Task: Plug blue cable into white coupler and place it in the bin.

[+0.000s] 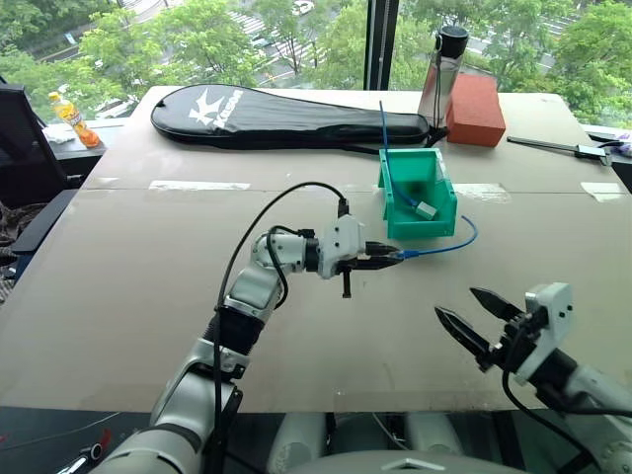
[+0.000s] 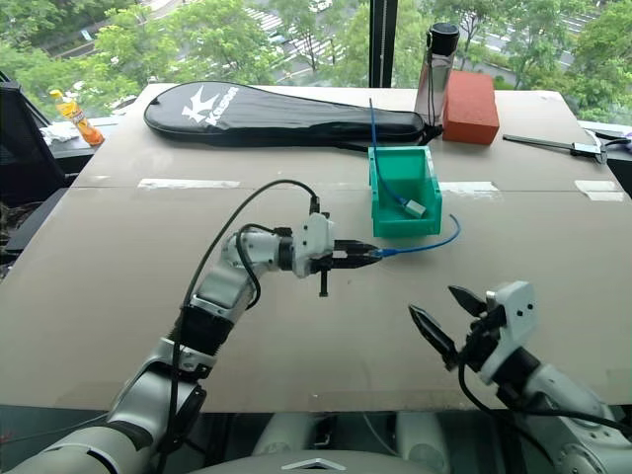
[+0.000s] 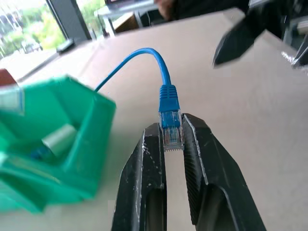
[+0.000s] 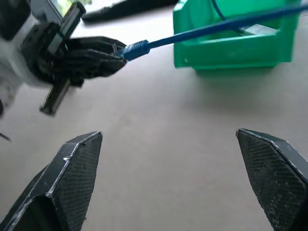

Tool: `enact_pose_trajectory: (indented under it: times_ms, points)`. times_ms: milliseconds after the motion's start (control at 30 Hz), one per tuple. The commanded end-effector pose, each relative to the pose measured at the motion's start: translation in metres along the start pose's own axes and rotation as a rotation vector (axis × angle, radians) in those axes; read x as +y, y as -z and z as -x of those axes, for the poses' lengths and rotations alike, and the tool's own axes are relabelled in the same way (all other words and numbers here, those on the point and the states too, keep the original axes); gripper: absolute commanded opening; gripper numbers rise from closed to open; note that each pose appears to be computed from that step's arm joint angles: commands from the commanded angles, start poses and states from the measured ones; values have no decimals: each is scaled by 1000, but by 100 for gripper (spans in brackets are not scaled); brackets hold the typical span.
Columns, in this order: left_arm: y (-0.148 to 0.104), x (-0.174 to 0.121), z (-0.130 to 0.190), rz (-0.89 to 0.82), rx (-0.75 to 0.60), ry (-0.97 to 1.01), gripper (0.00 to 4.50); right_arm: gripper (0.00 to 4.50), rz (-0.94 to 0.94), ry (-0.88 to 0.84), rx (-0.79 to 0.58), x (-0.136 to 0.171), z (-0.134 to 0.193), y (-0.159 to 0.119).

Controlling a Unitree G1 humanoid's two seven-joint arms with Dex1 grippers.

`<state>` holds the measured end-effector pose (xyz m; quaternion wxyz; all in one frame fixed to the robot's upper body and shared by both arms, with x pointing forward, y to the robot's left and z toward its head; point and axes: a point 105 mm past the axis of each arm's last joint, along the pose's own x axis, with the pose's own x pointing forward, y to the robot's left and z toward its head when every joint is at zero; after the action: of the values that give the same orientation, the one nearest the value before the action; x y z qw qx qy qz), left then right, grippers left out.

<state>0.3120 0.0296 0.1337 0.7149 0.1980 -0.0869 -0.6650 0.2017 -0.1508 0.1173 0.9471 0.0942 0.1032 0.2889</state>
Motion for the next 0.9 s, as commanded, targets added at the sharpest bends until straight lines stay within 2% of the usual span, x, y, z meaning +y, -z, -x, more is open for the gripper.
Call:
enact_pose_trajectory:
  times_ms: [33, 167, 200, 233, 300, 567, 667, 767, 800, 900]
  points:
    - [-56, 9, 0, -198, -173, -49, 3, 441, -293, -20, -222, 24, -38, -38]
    - [-60, 7, -1, -250, -184, -77, 3, 441, -429, -54, -322, 28, -50, -66]
    - [-59, 7, -1, -255, -182, -84, 0, 388, -447, -70, -333, 30, -51, -71]
    - [-58, 6, 0, -260, -181, -88, 0, 359, -459, -83, -337, 31, -51, -74]
    - [-58, 6, 0, -268, -181, -95, 0, 264, -467, -94, -331, 33, -53, -77]
    - [-59, 7, 0, -274, -185, -114, 0, 264, -496, -117, -322, 35, -61, -83]
    - [-60, 7, 1, -279, -186, -120, 0, 174, -502, -141, -311, 39, -63, -82]
    - [-61, 7, 1, -281, -187, -123, 0, 32, -506, -153, -302, 41, -64, -81]
    - [-61, 7, 1, -280, -188, -124, 0, 9, -506, -154, -300, 41, -65, -81]
    - [-61, 7, 4, -276, -182, -139, 0, 9, -511, -162, -303, 41, -65, -82]
